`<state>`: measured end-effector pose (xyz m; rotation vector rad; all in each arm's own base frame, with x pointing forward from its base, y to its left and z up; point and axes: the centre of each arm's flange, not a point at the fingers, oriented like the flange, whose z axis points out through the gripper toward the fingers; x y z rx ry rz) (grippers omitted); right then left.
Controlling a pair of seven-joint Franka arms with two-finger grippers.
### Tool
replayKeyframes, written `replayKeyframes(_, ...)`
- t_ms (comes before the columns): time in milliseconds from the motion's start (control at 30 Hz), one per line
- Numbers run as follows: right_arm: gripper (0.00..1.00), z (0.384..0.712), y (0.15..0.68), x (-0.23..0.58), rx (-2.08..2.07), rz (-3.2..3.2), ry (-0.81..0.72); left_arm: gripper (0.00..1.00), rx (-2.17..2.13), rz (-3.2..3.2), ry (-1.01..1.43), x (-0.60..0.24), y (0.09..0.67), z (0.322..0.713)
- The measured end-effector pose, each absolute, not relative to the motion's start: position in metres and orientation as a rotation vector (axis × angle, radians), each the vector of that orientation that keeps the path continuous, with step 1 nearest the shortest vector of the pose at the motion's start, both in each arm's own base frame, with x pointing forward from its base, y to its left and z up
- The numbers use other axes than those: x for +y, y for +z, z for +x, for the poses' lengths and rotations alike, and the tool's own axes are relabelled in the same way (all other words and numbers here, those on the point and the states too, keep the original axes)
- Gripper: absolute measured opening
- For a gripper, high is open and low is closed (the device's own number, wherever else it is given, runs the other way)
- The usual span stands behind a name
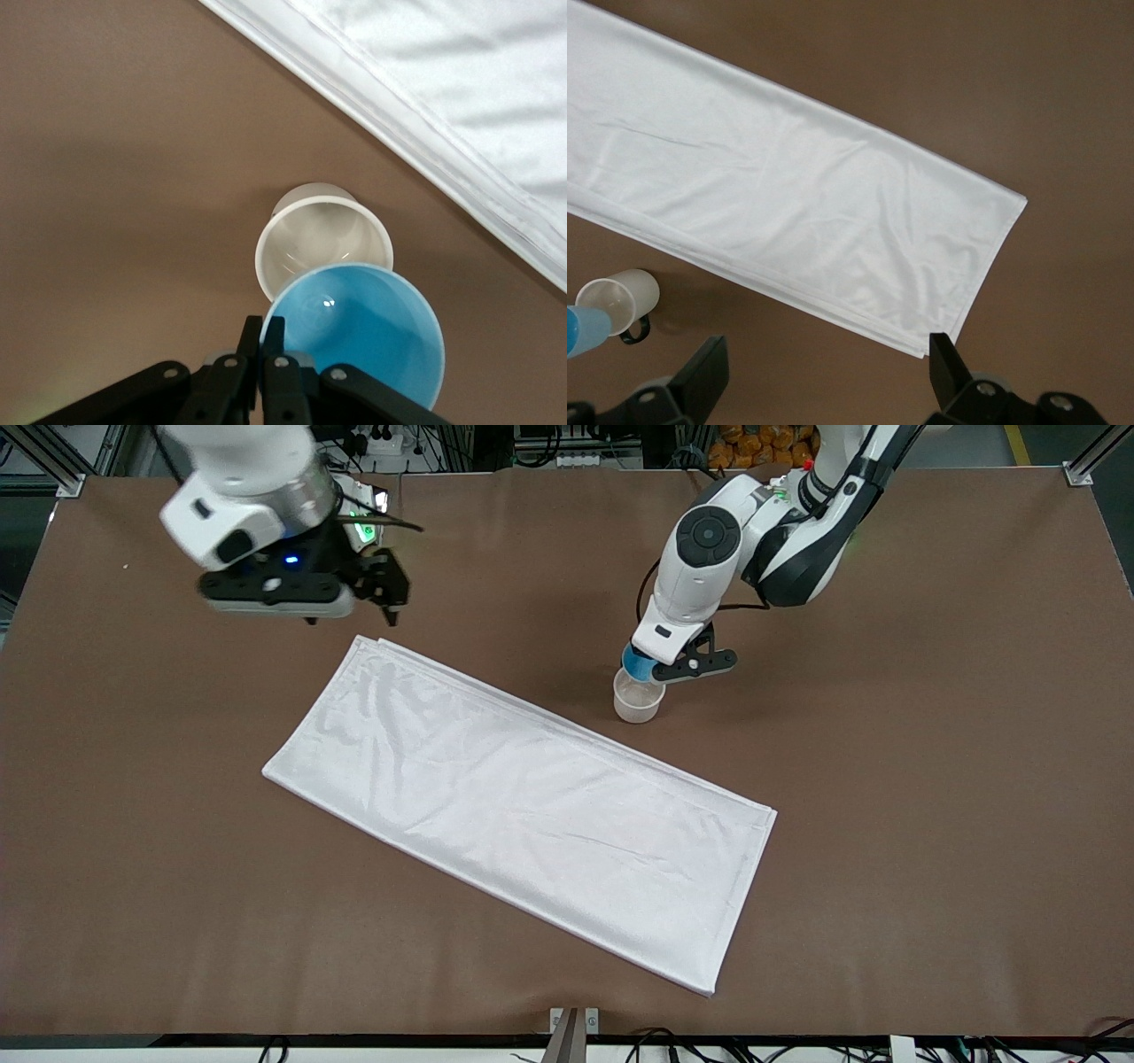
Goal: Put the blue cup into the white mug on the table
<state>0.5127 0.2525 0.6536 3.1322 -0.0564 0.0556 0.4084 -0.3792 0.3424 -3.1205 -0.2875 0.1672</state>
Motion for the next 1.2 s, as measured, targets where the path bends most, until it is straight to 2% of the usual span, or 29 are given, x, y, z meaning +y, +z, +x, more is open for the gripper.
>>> replayKeyframes(300,1.0,0.544,0.66,0.144,-0.004,3.132,0.034,0.04,-0.278,-3.091,0.14,-0.379,0.322,0.412)
replayKeyframes(500,1.0,0.552,0.653,0.097,-0.02,3.129,0.006,0.06,-0.259,-3.081,0.124,-0.381,0.302,0.416)
replayKeyframes(633,1.0,0.552,0.65,0.085,-0.022,3.128,-0.002,0.19,-0.234,-3.085,0.103,-0.384,0.3,0.422)
replayKeyframes(767,1.0,0.552,0.647,0.076,0.025,3.128,0.006,0.38,-0.242,-3.104,0.046,-0.386,0.316,0.438)
replayKeyframes(800,1.0,0.552,0.646,0.072,0.041,3.128,0.01,0.47,-0.255,-3.112,0.027,-0.384,0.322,0.445)
replayKeyframes(833,1.0,0.552,0.645,0.069,0.055,3.128,0.014,0.47,-0.272,-3.118,0.004,-0.382,0.329,0.453)
replayKeyframes(867,1.0,0.552,0.644,0.065,0.069,3.128,0.02,0.56,-0.297,-3.126,-0.026,-0.377,0.338,0.464)
replayKeyframes(1067,1.0,0.547,0.635,0.045,0.123,3.124,0.055,0.8,-0.446,-3.168,-0.206,-0.318,0.398,0.546)
replayKeyframes(1200,1.0,0.543,0.633,0.042,0.132,3.122,0.061,0.98,-0.49,-3.175,-0.275,-0.283,0.423,0.577)
